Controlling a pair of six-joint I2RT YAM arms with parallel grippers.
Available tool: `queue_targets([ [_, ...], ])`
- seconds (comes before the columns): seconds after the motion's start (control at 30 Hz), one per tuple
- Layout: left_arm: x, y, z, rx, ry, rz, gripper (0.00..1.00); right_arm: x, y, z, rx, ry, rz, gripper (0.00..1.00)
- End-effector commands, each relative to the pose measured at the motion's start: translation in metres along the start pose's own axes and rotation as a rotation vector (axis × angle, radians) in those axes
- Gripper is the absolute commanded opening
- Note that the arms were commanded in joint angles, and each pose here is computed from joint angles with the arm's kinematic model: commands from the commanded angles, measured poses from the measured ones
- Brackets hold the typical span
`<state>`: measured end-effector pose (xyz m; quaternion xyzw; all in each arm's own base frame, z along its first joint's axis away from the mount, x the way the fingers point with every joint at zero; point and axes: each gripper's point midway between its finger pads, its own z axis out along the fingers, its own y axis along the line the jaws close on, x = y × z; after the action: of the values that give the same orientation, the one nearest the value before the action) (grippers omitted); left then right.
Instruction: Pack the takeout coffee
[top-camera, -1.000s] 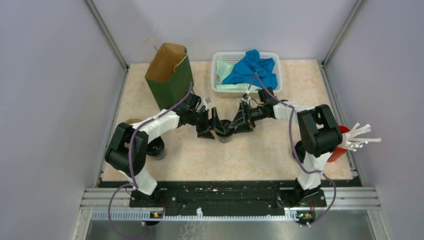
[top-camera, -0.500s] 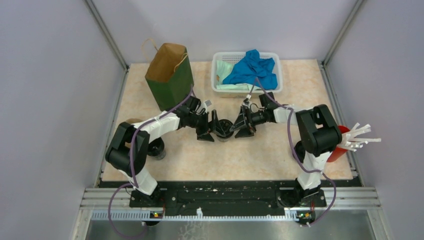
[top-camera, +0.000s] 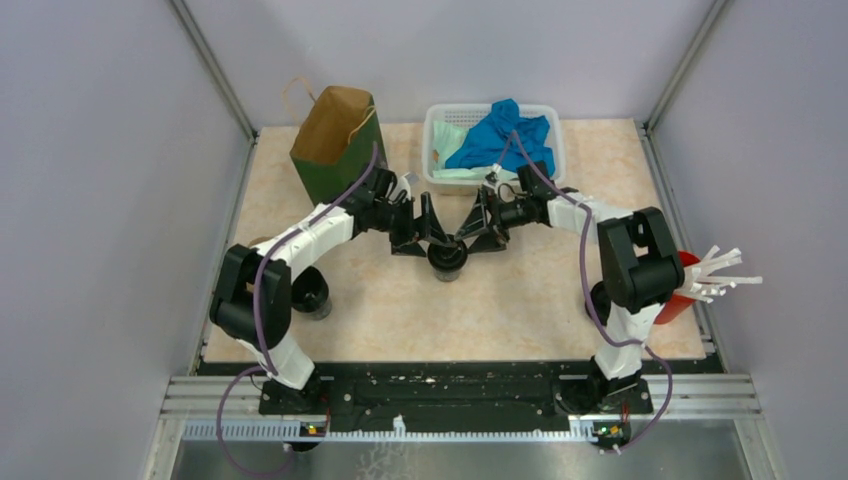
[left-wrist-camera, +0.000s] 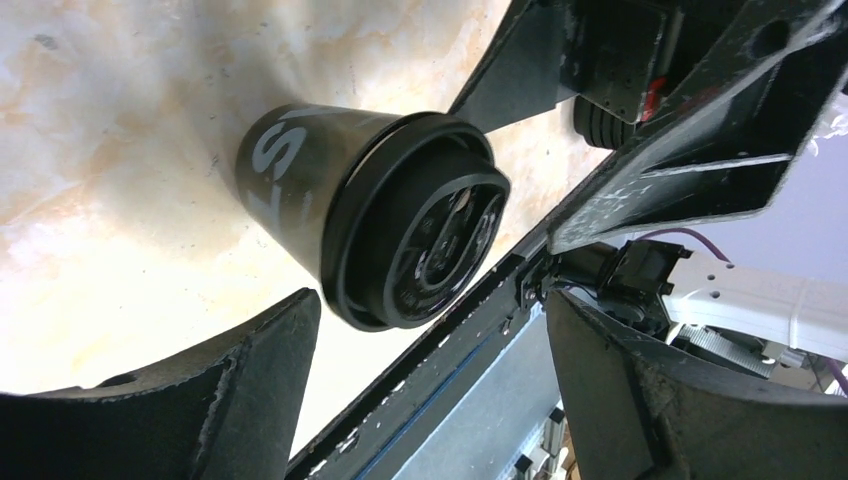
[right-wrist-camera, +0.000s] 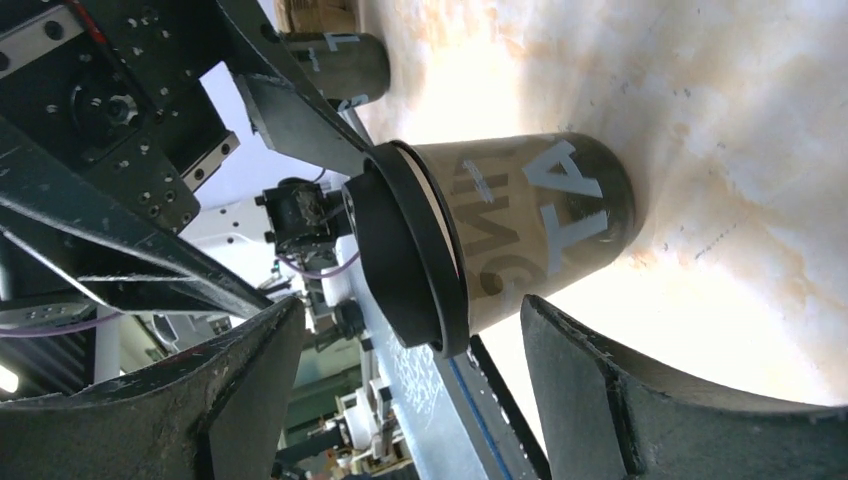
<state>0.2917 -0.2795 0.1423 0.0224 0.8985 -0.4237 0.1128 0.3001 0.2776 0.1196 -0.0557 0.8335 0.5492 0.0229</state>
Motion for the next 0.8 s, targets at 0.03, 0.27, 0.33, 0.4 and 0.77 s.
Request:
queue_targets([
  [0.03, -0.003, 0.014, 0.002, -0.043, 0.022, -0.021, 0.85, -0.012, 0.009, 0.005, -0.006, -0.001, -0.049, 0.76],
  [0.27, 0.004, 0.038, 0.014, -0.101, 0.04, -0.036, 0.79, -0.007, -0.008, 0.013, 0.003, 0.007, -0.014, 0.66],
  [0.33, 0.01, 0.054, 0.02, -0.135, 0.044, -0.046, 0.74, -0.002, -0.024, 0.019, 0.004, 0.002, 0.014, 0.62],
  [0.4, 0.026, 0.075, 0.026, -0.166, 0.057, -0.073, 0.71, 0.007, -0.05, 0.025, 0.032, -0.001, 0.058, 0.58],
  [0.77, 0.033, 0.084, 0.024, -0.177, 0.045, -0.054, 0.67, -0.007, -0.004, 0.007, 0.016, -0.052, -0.028, 0.75],
])
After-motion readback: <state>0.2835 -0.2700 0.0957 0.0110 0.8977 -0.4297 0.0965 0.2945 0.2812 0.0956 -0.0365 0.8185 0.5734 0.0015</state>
